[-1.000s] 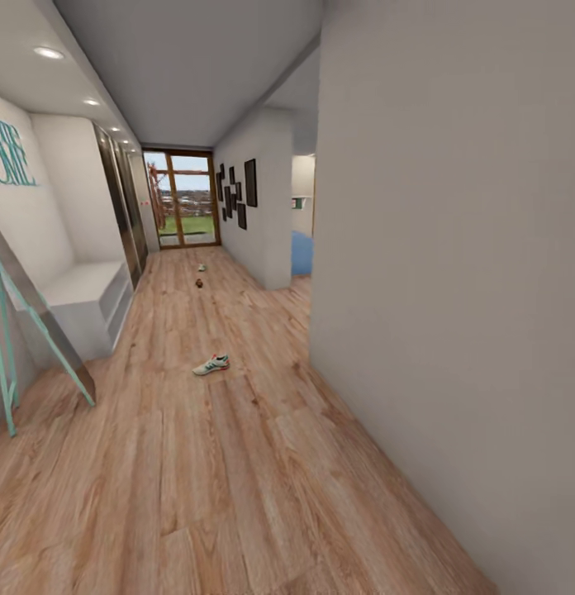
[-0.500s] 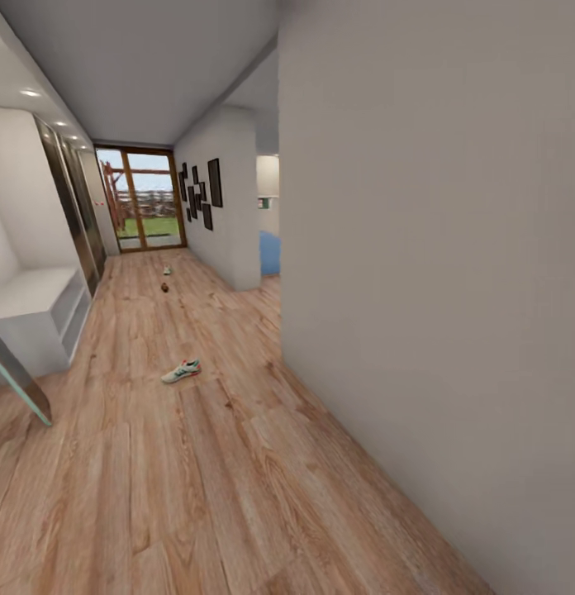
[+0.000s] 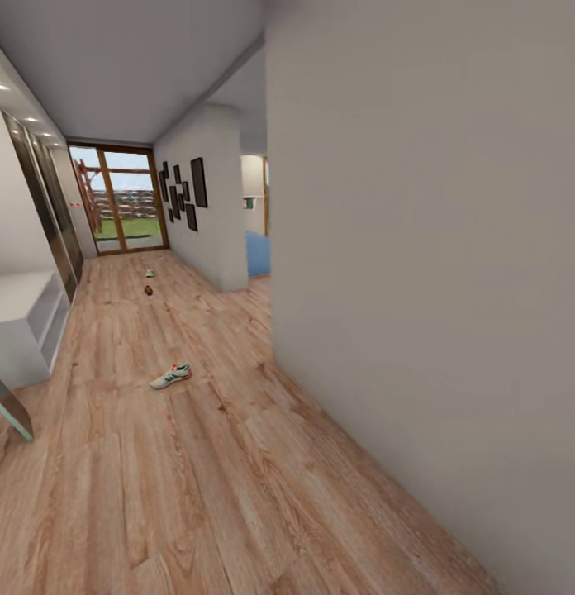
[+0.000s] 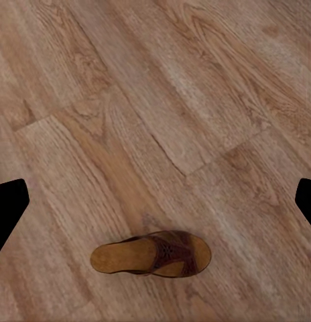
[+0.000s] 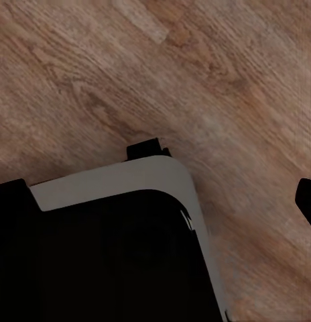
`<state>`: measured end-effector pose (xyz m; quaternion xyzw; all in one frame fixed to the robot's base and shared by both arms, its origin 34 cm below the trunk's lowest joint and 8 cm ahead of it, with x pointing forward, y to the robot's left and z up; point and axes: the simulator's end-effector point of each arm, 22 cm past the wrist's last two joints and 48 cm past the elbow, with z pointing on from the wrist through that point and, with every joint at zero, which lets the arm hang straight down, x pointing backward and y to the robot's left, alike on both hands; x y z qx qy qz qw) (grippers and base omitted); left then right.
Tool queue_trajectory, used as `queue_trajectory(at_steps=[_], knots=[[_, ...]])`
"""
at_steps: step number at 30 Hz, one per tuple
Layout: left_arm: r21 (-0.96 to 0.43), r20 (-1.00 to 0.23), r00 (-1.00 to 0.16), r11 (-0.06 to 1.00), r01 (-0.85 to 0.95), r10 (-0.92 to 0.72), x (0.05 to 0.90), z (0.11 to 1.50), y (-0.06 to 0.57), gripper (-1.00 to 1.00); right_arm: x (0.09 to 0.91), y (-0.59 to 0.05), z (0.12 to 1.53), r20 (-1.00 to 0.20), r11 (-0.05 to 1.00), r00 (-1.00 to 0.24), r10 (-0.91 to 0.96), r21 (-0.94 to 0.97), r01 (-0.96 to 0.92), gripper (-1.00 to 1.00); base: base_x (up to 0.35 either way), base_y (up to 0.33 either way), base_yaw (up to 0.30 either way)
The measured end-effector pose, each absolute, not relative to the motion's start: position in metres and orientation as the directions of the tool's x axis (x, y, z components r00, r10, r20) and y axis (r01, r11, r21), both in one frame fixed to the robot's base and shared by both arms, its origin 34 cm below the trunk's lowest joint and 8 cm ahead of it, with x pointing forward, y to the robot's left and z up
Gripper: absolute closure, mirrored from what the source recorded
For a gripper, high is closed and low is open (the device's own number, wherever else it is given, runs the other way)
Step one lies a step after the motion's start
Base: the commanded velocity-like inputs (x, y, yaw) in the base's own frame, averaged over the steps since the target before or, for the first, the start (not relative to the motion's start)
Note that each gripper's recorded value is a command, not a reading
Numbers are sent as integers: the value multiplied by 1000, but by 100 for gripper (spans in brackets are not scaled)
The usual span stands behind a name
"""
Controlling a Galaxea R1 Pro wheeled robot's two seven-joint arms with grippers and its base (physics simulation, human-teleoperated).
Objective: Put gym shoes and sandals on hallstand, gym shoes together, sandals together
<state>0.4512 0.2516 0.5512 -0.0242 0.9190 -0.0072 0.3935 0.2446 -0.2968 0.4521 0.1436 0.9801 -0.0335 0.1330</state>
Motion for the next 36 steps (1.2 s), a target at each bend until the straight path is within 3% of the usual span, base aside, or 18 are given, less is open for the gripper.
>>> queue_trajectory(at_steps=[36], knots=[[-32, -723, -689, 999, -41, -52, 451, 551, 252, -100, 245, -297, 452, -272, 954, -921, 281, -27, 299, -100, -65, 86, 0]])
